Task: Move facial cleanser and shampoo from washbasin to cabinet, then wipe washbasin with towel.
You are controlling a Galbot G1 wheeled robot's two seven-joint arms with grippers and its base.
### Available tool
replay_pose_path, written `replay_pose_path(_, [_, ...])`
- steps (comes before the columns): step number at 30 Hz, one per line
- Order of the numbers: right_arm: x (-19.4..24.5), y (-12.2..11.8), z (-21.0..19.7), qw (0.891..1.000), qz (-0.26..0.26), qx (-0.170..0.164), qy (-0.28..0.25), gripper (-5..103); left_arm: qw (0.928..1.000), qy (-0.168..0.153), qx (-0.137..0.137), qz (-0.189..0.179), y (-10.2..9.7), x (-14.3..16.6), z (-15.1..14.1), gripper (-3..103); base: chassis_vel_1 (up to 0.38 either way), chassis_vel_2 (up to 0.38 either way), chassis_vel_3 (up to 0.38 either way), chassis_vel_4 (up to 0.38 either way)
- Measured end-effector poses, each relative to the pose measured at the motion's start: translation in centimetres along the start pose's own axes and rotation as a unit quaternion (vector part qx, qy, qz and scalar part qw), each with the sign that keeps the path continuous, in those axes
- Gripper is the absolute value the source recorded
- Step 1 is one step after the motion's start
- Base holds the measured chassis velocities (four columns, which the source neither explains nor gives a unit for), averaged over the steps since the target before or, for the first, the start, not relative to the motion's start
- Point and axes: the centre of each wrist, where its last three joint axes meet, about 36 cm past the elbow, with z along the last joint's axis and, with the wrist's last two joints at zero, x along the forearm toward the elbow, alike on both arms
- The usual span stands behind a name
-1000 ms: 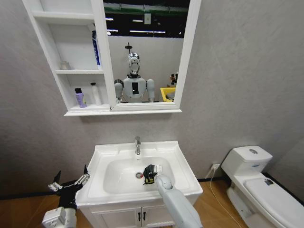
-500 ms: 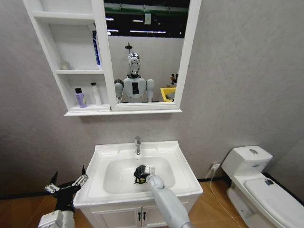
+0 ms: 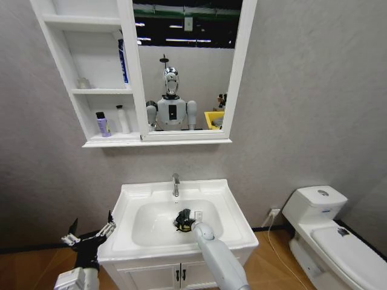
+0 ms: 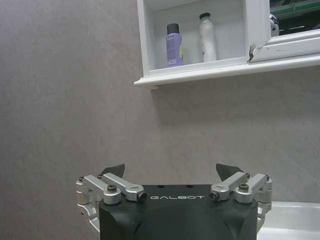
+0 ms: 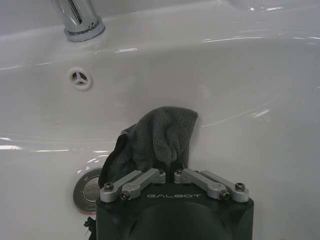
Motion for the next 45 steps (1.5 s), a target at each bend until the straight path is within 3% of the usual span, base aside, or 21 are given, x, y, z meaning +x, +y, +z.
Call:
replay_pose_path(4, [-0.3, 0.3, 0.3, 1.0, 0.002, 0.003, 0.003, 2, 1.0, 0.0, 0.0, 0.0, -0.1, -0.1, 0.1, 100, 0.0, 0.0, 0.0, 0.0])
replay_pose_path(9, [-1.0, 2.9, 0.7, 1.0, -0.013, 0.011, 0.001, 2, 1.0, -0.001, 0.001, -0.001, -0.1, -0.5, 0.3, 100, 0.0, 0.0, 0.0, 0.0])
replay_pose_path(16, [-1.7, 2.8, 1.0, 1.0, -0.014, 0.025, -0.007, 2, 1.0, 0.0, 0.002, 0.002, -0.2, -0.6, 0.4, 100, 0.0, 0.0, 0.0, 0.0])
replay_pose_path(25, [-0.9, 3.2, 0.9, 1.0, -0.01, 0.016, -0.008, 2, 1.0, -0.001, 0.002, 0.005, -0.2, -0.7, 0.4, 100, 0.0, 0.0, 0.0, 0.0])
replay_pose_path(39, [1.9, -1.5, 0.2, 0.999, 0.043, 0.001, -0.015, 2, 0.9998, -0.001, 0.012, 0.019, -1.2, -1.1, 0.5, 100, 0.0, 0.0, 0.0, 0.0])
replay_pose_path(45, [4.2, -3.2, -0.6, 0.997, 0.069, 0.012, -0.027, 2, 0.9996, -0.003, 0.016, 0.021, -1.4, -1.3, 0.6, 100, 0.0, 0.0, 0.0, 0.0])
